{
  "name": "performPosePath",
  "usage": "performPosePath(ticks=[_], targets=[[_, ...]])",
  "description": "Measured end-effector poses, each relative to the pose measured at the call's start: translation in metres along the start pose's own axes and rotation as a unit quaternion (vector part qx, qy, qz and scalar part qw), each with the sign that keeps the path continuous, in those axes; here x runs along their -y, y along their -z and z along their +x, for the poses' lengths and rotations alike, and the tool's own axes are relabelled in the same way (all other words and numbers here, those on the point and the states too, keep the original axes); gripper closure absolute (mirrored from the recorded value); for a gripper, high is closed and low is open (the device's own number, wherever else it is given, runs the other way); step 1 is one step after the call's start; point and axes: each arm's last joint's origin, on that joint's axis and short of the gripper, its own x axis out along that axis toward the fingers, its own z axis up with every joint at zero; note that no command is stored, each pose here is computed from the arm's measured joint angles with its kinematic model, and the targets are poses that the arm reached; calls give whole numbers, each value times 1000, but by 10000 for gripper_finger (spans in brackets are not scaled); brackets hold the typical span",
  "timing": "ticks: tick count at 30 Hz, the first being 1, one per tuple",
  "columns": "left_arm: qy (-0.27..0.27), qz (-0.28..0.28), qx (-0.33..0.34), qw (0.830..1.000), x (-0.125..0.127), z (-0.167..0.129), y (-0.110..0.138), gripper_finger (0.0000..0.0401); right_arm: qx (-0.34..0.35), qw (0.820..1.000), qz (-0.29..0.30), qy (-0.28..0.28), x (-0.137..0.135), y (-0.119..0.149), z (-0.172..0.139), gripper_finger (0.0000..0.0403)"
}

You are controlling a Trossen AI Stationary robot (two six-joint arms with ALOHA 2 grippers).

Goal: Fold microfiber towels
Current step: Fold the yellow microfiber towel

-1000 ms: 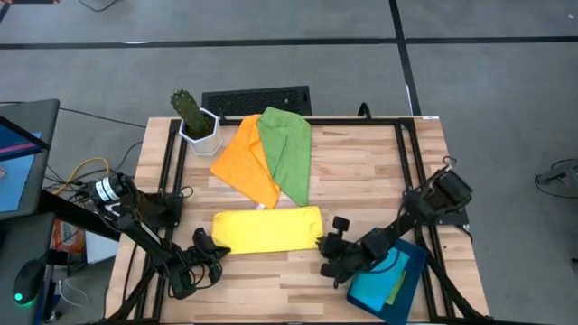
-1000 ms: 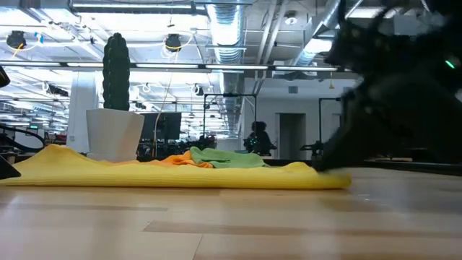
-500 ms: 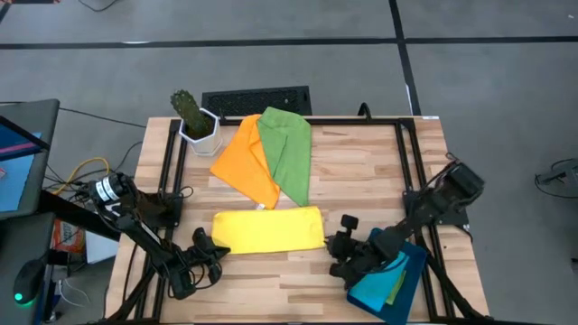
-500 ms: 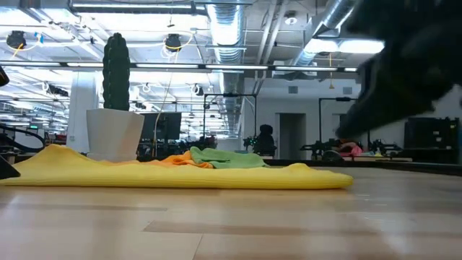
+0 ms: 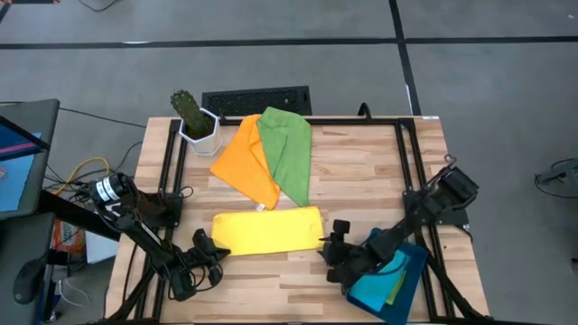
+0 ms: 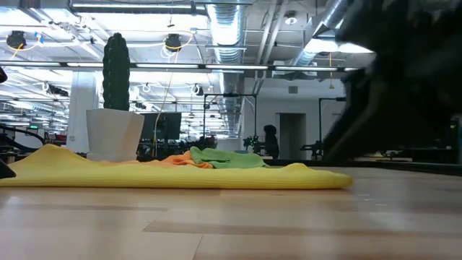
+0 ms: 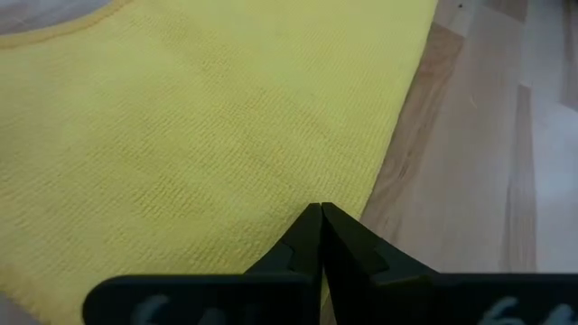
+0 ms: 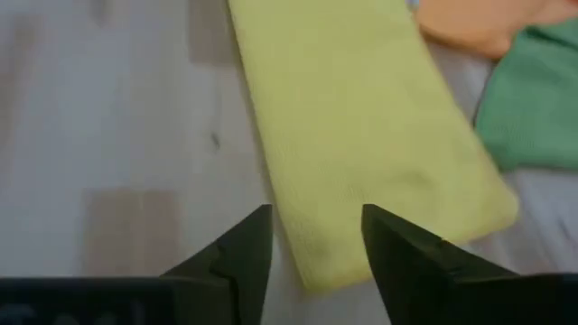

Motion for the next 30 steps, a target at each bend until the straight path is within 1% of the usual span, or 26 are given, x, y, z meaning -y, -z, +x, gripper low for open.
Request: performPosePath(ticks=[3,6,9,12,14,17,19,21,22,24,27,30], targets=[[-1,0,-5,1000,0,0,0,401,-15,1000,-4,5,-5,9,12,194],[-1,0,-7,1000,0,0,0,401,-29,999,2,14,-7,16,22,196],[-1,-2,-7,1000,0,0,0,401,-35,999,13,13,-8,17,25,205],[6,-25,-10,1000,2,-3,-4,401,-35,999,14,10,-8,17,24,226],[17,-40,-9,999,6,-8,-12,401,-36,999,16,4,-8,16,22,247],[38,-53,3,998,14,-18,-30,401,-36,999,12,-2,-9,16,21,278],[50,-58,35,996,19,-22,-44,401,-36,999,11,-2,-9,16,21,294],[52,-60,89,993,25,-23,-56,401,-37,999,11,-3,-9,16,21,308],[47,-58,111,991,26,-20,-61,401,-38,999,10,-3,-9,17,21,315],[32,-46,125,991,29,-8,-69,401,-38,999,10,-3,-9,17,21,331],[27,-26,117,992,35,14,-74,401,-38,999,9,-2,-9,17,21,353],[55,2,85,995,43,36,-72,401,-38,999,10,-1,-8,17,22,376]])
